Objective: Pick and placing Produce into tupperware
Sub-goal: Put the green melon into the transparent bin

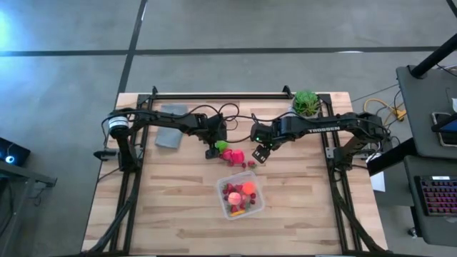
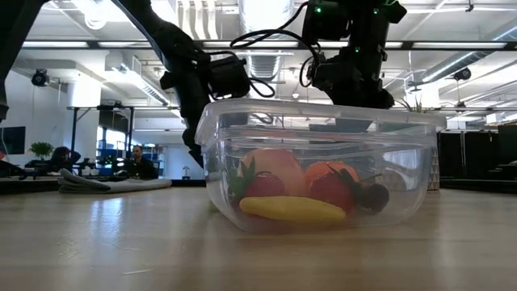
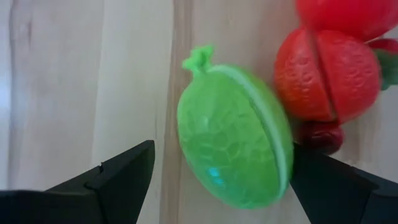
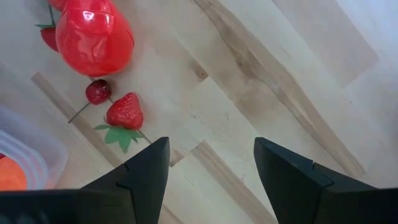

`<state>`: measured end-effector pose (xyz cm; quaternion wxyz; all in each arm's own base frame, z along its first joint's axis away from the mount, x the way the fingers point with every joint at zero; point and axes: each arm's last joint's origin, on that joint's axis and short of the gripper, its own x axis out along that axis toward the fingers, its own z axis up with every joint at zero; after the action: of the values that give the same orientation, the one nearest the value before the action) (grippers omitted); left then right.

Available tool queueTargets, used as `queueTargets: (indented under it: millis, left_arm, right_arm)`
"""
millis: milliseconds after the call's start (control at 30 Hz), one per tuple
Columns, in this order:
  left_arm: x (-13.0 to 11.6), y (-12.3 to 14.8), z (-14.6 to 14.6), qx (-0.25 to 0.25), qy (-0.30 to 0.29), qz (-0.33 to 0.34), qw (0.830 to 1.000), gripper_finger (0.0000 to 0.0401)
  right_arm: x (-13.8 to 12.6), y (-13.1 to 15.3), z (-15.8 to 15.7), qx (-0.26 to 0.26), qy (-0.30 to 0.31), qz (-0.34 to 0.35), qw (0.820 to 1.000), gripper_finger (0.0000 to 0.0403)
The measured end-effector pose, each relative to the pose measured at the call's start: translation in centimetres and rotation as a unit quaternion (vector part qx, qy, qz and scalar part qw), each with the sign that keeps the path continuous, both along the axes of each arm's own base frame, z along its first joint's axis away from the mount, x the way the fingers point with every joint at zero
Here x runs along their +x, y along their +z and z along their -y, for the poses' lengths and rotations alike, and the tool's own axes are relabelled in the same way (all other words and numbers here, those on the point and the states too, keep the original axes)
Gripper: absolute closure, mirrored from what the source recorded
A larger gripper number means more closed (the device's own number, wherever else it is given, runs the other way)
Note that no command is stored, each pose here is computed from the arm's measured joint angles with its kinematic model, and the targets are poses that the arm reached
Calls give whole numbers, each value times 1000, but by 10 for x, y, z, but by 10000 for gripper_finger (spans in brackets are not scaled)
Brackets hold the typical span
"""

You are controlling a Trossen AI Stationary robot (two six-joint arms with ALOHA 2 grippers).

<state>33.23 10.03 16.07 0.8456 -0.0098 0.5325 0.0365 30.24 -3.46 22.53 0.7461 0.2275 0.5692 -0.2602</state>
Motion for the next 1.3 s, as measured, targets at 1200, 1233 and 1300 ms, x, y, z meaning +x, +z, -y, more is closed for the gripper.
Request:
queueTargets:
  millis: [1200, 1233, 1300]
  left_arm:
    - [-1, 0, -1, 12, 5, -5, 1000, 139]
    - [-1, 0, -1, 13, 5, -5, 1000, 143]
    - [-1, 0, -1, 13, 6, -5, 1000, 149]
  right_arm:
    - [0, 0, 0, -1, 1, 0, 1000, 177]
    - [0, 0, 0, -1, 1, 0, 1000, 177]
    - [0, 0, 0, -1, 1, 0, 1000, 177]
